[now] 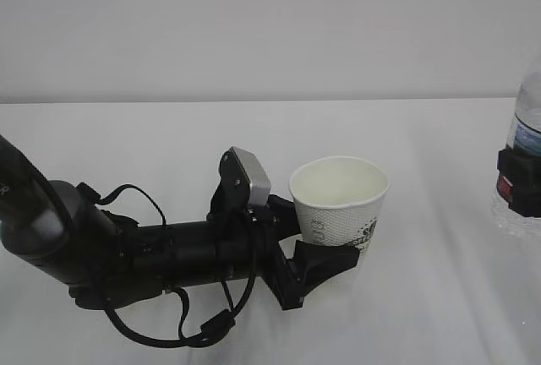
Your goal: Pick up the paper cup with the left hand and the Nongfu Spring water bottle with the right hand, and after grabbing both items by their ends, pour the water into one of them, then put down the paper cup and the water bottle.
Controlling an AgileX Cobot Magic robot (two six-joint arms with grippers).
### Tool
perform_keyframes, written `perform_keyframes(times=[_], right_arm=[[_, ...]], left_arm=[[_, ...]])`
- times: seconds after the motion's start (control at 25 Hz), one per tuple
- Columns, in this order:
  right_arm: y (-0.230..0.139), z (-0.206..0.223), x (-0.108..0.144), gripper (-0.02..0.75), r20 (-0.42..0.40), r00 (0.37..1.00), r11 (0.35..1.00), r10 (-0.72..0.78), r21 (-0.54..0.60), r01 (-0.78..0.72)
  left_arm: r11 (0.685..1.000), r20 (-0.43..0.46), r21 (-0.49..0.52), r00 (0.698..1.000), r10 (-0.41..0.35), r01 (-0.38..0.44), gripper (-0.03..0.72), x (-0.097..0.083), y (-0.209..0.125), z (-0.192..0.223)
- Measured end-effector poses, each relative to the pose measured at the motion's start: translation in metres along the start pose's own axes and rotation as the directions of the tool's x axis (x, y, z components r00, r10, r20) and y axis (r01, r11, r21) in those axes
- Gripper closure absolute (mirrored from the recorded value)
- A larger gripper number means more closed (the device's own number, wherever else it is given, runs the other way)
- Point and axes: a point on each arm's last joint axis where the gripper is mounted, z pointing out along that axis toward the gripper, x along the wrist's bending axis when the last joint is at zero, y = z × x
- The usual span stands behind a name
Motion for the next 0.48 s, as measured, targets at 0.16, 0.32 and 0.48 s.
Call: perform_keyframes(times=[0.16,0.32,0.48], right_arm=[[0.004,-0.008,0.0,0.288,0.005,1.0,1.0,-0.006,0.005,0.006],[0.005,-0.015,-0.001,0.288,0.009,1.0,1.0,-0.009,0.02,0.009],[0.005,-0.019,-0.001,0.288,0.012,1.0,0.999,-0.017,0.037,0.017]], left_arm=[[1.0,0.028,0.011,1.0,0.001,-0.002,0.162,-0.004,-0.001,0.001],[1.0,0.065,0.02,0.998,0.003,-0.004,0.163,-0.016,-0.003,0.007],[1.0,0.095,0.027,0.995,0.008,-0.01,0.163,-0.027,-0.004,0.012]])
